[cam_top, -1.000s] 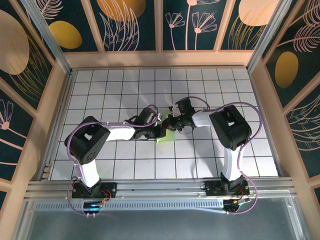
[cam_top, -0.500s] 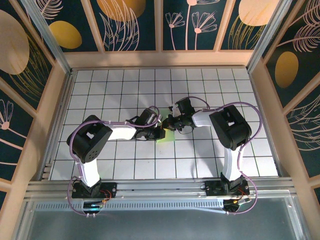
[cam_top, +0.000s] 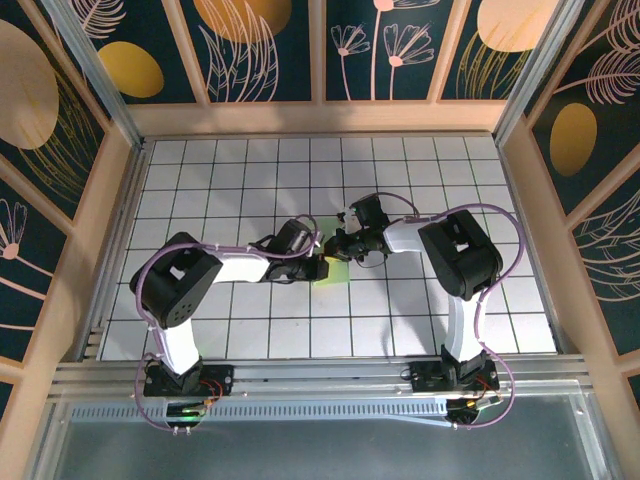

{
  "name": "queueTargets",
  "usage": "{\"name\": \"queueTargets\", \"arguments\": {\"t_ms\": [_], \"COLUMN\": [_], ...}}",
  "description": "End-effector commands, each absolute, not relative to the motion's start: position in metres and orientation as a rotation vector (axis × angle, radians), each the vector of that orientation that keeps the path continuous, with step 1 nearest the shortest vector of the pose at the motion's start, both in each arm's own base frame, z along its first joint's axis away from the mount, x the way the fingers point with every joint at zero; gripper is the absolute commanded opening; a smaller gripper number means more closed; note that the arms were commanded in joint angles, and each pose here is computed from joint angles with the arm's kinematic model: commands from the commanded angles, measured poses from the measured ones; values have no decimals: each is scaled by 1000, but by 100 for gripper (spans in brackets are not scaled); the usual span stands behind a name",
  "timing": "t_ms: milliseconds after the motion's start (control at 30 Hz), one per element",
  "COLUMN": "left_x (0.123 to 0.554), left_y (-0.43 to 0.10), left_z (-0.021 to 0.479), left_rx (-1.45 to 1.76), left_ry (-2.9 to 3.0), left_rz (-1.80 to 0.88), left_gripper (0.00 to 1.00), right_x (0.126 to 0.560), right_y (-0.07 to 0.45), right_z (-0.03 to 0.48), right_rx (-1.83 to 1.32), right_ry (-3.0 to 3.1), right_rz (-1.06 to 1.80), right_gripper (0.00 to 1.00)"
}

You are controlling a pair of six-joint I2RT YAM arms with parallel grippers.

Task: Fold a paper plane with a square sheet of paper (fold left side to right side)
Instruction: Fold the triangle a second time at the center of the table.

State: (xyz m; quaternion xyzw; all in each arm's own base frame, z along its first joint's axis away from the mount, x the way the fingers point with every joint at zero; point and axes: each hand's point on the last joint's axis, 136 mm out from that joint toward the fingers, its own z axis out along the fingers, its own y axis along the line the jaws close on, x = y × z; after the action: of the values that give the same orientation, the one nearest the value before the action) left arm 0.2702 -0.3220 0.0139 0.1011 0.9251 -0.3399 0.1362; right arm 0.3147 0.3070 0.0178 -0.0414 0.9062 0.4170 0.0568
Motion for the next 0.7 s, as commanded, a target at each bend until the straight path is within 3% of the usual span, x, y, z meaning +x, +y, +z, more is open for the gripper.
{"name": "queueTargets", "arguments": {"t_ms": [0,667], "left_x": [246,214], "left_y": [-302,-276], "left_z": [-1,-8], "left_rx": [352,374], "left_ry": [2755,2780], "left_rz": [-938,-906], "left_gripper": [0,0], "right_x": [304,306], "right_y": [284,283], "right_z": [-18,-14], "right_rx": [-50,-50], "right_ry": [2884,2876], "right_rz": [1112,1110], "right_gripper": [0,0]}}
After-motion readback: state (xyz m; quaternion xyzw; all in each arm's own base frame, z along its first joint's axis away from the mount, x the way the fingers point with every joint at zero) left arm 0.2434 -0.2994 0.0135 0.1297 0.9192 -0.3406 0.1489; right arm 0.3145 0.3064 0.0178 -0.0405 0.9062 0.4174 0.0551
